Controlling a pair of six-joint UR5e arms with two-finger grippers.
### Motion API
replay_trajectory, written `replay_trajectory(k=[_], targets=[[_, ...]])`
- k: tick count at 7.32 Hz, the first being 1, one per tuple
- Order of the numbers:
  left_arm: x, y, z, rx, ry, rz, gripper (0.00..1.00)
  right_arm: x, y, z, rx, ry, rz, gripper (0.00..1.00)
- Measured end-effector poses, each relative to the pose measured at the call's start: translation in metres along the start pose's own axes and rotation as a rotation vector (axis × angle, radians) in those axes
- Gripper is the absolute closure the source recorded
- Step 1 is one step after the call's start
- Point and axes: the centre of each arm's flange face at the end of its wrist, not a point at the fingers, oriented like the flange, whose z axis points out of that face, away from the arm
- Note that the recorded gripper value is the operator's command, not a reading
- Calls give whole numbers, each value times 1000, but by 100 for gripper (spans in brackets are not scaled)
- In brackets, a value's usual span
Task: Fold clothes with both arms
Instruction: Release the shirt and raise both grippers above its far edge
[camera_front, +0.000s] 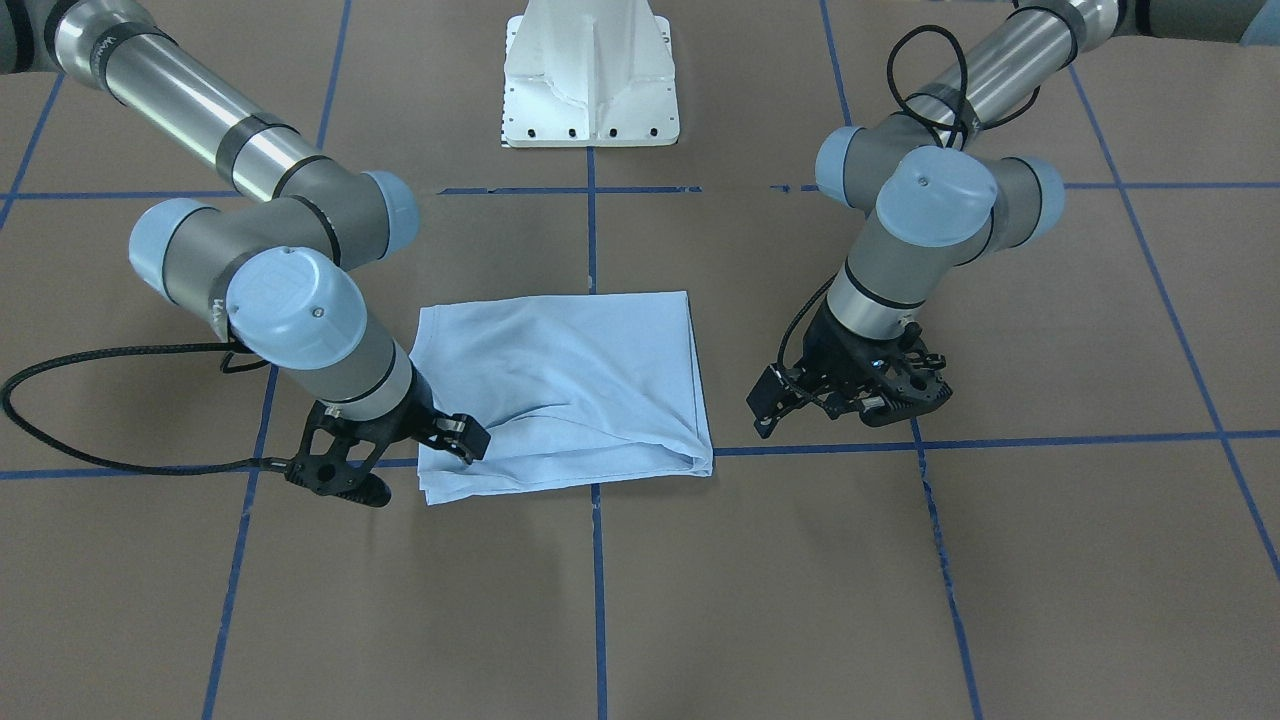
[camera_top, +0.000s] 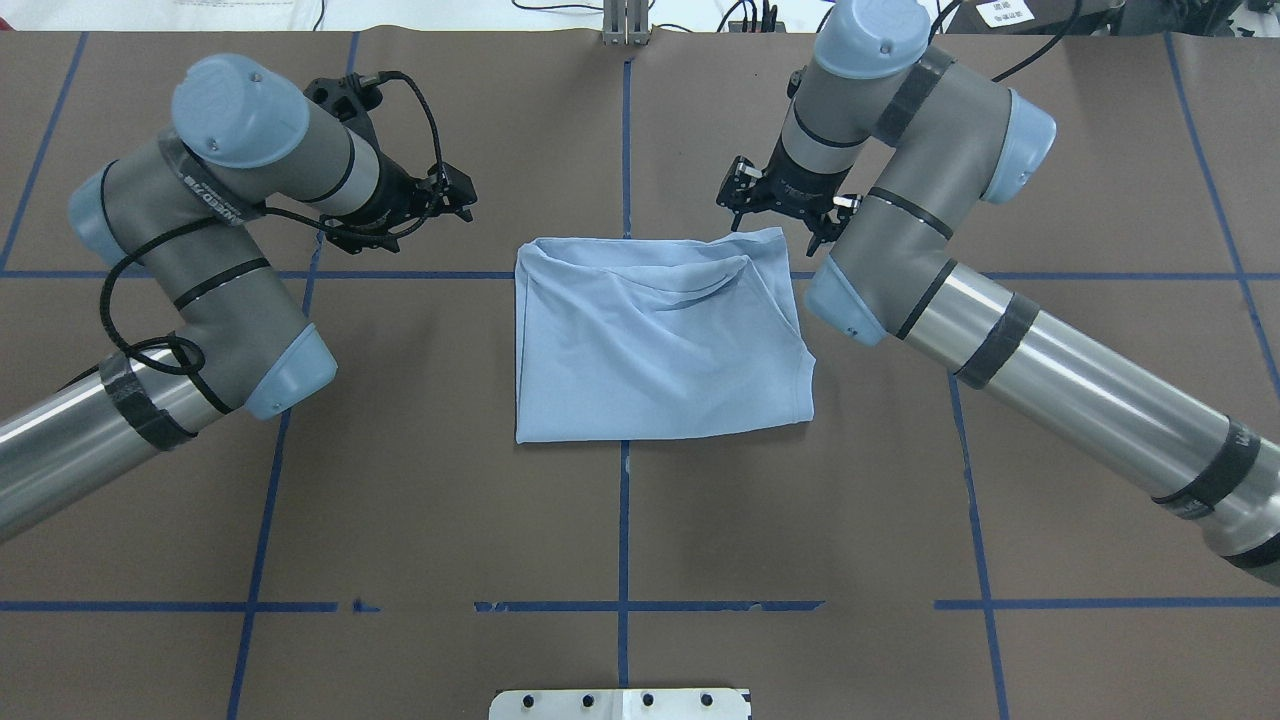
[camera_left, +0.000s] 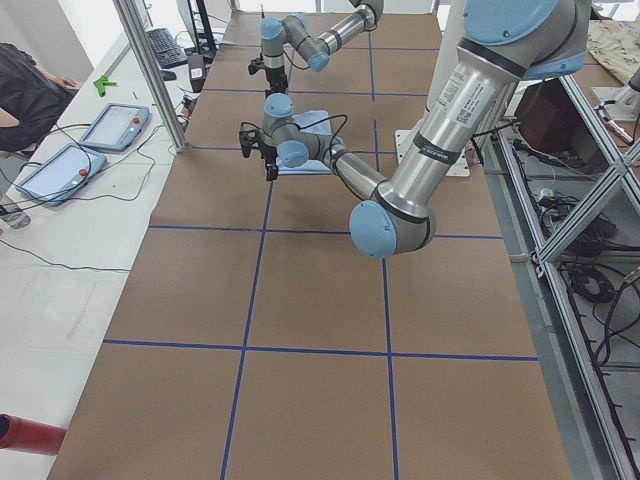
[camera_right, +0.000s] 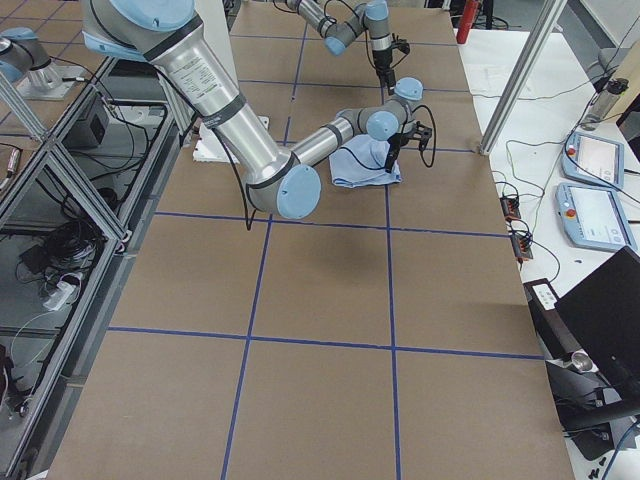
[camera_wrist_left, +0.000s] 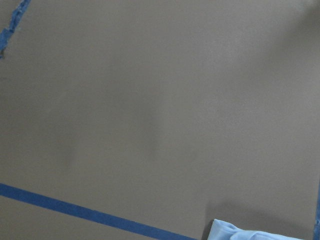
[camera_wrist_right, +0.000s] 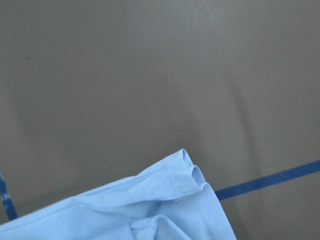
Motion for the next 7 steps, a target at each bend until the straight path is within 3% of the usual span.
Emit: replay_trajectory(k=[3, 7], targets=[[0, 6, -18, 9, 27, 7, 0, -13, 23, 29, -9, 51, -70, 0], [2, 11, -29, 11, 46, -3, 0, -19, -12, 40, 70, 125, -168, 0]])
